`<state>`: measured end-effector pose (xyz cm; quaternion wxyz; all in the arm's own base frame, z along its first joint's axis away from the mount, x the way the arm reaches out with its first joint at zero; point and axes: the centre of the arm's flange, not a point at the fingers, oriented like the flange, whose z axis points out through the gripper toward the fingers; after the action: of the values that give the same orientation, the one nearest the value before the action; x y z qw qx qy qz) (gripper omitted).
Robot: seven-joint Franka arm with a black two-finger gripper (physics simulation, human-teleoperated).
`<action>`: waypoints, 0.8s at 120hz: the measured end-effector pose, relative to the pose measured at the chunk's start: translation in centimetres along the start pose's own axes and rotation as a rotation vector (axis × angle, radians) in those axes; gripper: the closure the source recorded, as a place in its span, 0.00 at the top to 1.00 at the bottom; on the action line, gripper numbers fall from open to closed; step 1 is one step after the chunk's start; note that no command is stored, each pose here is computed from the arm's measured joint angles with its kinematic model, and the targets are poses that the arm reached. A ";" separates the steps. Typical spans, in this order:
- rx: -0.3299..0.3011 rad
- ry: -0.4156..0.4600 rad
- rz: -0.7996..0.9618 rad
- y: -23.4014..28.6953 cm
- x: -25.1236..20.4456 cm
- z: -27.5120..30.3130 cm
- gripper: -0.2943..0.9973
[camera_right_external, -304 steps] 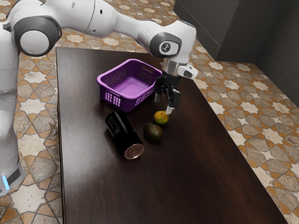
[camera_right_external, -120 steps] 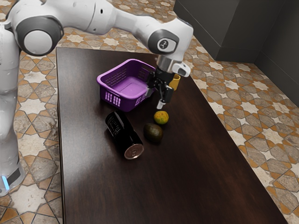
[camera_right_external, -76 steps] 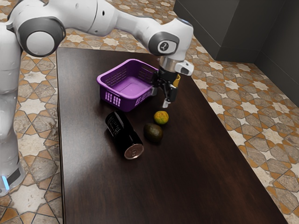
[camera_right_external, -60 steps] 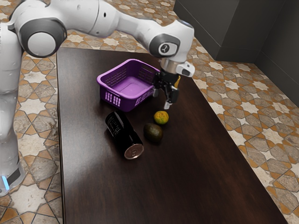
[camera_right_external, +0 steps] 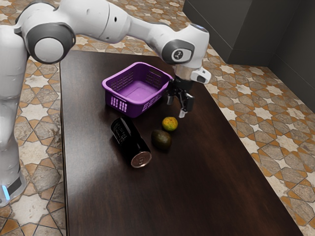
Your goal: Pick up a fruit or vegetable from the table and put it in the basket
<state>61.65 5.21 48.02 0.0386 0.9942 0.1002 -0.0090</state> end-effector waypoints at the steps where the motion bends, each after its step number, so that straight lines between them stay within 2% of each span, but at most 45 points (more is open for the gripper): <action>1: 0.000 0.000 0.000 0.0 0.0 0.0 0.77; 96: -0.024 -0.015 0.019 1.6 -0.2 1.5 0.77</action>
<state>61.76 3.46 46.62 0.0515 0.9944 0.0907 -0.0148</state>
